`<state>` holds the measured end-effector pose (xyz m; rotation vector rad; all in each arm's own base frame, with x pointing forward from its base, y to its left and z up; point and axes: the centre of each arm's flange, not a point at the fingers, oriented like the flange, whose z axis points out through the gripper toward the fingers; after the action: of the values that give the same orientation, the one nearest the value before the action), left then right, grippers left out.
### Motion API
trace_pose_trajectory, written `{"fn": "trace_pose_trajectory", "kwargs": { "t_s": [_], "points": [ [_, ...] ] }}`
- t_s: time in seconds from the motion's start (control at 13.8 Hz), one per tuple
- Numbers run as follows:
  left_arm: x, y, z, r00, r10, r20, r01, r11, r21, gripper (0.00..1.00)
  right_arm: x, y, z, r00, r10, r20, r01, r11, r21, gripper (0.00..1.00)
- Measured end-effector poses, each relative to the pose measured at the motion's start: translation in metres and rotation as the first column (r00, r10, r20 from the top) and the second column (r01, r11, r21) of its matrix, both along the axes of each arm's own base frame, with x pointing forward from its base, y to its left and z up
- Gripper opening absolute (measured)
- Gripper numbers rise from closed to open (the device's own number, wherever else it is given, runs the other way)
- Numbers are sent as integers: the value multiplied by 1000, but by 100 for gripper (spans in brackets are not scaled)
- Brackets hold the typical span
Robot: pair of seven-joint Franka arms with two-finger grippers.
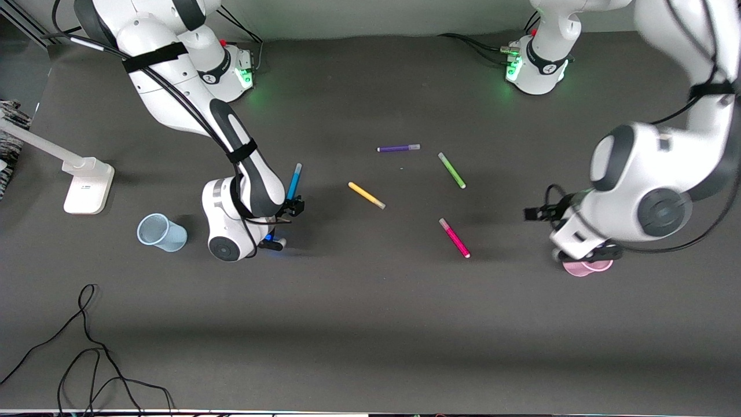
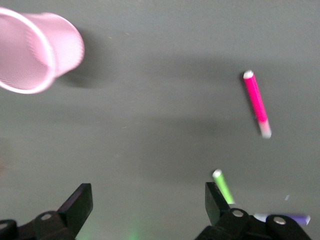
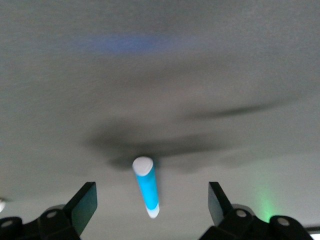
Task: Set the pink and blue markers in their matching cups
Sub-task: 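Grasp the blue marker with the right gripper while the left gripper grasps the pink marker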
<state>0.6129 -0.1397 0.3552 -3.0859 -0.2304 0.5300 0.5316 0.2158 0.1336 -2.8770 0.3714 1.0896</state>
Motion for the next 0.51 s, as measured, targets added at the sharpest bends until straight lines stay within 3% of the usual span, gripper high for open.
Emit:
{"fn": "trace_pose_trajectory", "kwargs": {
  "t_s": [0.15, 0.51],
  "points": [
    [-3, -37, -31, 996, 94, -12, -93, 995, 42, 100, -8, -6, -13, 1000, -16, 10, 16, 1000, -10, 95],
    [-25, -136, -79, 970, 241, 32, -243, 963, 115, 100, -9, -5, -6, 999, -36, 15, 36, 999, 5, 39]
  ]
}}
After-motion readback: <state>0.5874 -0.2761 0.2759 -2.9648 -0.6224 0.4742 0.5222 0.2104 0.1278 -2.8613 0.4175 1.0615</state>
